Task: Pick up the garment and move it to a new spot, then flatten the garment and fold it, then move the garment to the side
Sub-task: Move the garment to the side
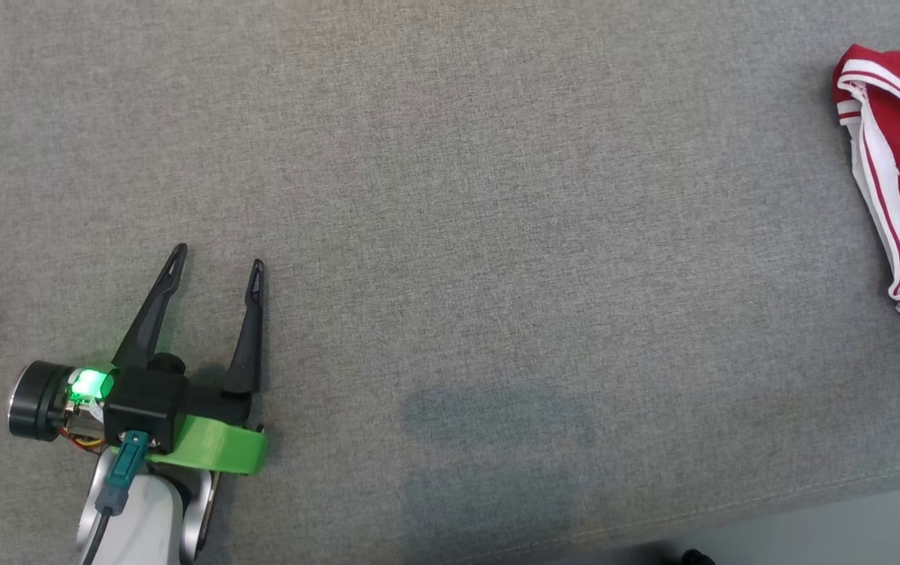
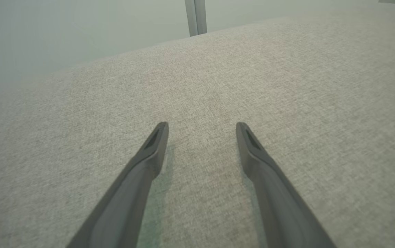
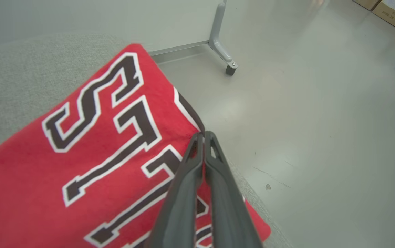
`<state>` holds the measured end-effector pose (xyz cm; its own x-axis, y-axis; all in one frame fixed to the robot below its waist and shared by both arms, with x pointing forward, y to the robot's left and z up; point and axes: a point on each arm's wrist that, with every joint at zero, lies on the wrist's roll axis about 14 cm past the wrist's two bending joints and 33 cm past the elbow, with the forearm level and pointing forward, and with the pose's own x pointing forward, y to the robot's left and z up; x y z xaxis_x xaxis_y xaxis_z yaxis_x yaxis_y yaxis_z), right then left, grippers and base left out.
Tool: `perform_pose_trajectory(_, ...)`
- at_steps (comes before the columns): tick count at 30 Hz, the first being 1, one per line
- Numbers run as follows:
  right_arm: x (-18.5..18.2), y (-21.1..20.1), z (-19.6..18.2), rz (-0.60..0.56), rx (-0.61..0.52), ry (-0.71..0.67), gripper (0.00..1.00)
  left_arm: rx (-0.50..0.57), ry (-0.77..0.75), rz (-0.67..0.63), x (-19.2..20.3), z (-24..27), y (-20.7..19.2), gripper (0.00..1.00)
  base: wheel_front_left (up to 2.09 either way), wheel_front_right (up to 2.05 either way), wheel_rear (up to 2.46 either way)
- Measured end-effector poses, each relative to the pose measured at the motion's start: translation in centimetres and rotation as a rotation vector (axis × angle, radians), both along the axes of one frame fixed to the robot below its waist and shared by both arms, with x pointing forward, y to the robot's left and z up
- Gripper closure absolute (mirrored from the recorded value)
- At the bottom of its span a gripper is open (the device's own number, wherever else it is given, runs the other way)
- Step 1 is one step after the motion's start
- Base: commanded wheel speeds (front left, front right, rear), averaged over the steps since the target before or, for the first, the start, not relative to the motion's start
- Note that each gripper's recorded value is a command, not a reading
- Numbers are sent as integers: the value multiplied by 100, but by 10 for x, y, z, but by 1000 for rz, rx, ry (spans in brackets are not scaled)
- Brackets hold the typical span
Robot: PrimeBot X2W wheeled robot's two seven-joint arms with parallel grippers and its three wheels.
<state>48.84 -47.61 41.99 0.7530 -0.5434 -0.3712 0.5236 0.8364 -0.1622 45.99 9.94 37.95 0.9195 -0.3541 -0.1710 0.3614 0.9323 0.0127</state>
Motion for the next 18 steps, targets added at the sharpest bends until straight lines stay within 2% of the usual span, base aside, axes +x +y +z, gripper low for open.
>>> perform_pose_trajectory(1,-1,-2,3,1,-12,2,56,-1,-3,1,0,2,0,0,0,0,0)
perform_pose_trajectory(2,-3,-4,7,4,-32,2,0,-3,-7,1,0,4,-1,0,0,0,0)
perform_pose_trajectory(5,-5,-12,24,23,-103,-8,0,-11,-18,7,-1,10,-2,0,0,0,0)
perform_pose_trajectory(10,9,0,53,79,-175,-85,0,-32,-36,29,-4,22,-2,0,0,0,0)
perform_pose_trajectory(18,21,64,104,237,-266,-258,0,-83,-58,105,-28,50,8,0,0,0,0)
